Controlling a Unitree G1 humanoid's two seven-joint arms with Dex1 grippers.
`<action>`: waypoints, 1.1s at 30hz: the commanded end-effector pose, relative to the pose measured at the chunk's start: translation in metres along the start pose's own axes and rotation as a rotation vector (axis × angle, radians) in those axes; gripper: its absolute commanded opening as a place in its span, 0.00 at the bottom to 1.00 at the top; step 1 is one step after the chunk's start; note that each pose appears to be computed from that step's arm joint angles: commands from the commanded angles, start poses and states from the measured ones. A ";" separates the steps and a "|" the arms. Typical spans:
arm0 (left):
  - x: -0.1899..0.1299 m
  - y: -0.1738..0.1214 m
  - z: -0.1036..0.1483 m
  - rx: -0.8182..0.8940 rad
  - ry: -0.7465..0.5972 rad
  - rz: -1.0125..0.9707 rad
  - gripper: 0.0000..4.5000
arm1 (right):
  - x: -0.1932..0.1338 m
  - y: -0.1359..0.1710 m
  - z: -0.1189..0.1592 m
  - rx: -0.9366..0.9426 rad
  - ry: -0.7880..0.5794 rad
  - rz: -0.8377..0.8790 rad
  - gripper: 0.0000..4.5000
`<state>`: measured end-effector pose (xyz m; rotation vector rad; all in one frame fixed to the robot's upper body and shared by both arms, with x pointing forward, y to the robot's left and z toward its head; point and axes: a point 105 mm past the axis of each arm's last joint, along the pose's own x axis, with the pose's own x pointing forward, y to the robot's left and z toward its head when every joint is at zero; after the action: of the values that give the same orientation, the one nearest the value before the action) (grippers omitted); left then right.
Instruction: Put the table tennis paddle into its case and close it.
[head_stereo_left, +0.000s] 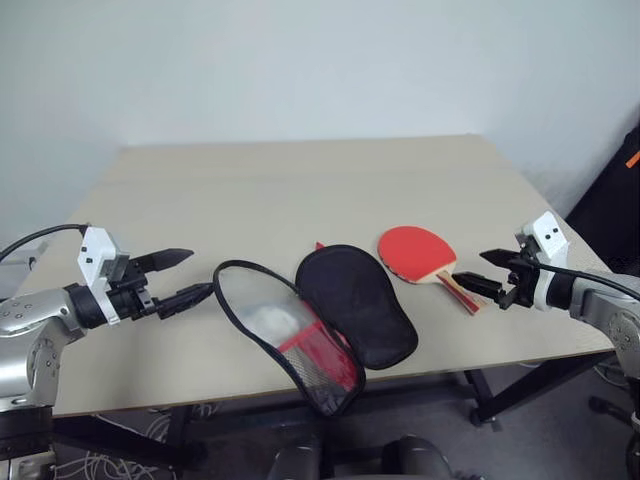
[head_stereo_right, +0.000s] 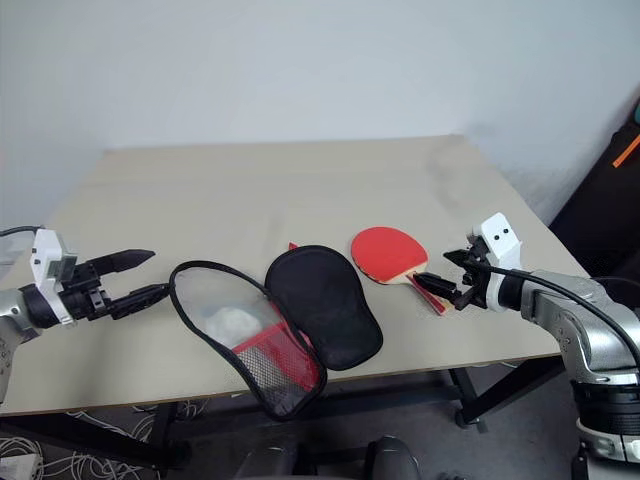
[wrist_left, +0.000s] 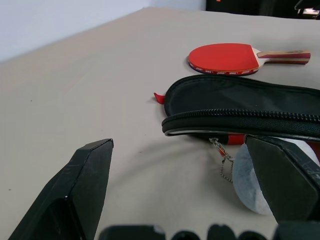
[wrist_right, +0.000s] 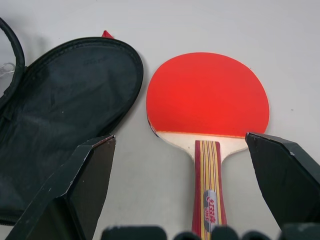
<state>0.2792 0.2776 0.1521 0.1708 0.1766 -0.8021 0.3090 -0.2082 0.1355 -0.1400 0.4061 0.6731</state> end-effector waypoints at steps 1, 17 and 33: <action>0.001 0.002 0.012 0.033 -0.031 -0.007 1.00 | -0.006 -0.001 0.017 -0.037 -0.060 -0.019 1.00; -0.017 -0.003 0.011 0.041 0.000 -0.013 1.00 | 0.005 -0.002 0.019 -0.031 -0.063 -0.012 1.00; -0.009 -0.025 0.003 0.030 0.012 -0.115 1.00 | 0.000 -0.020 0.020 -0.106 -0.045 -0.044 1.00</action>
<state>0.2537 0.2731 0.1478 0.1693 0.2221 -0.8961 0.3246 -0.2134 0.1442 -0.1794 0.3487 0.6640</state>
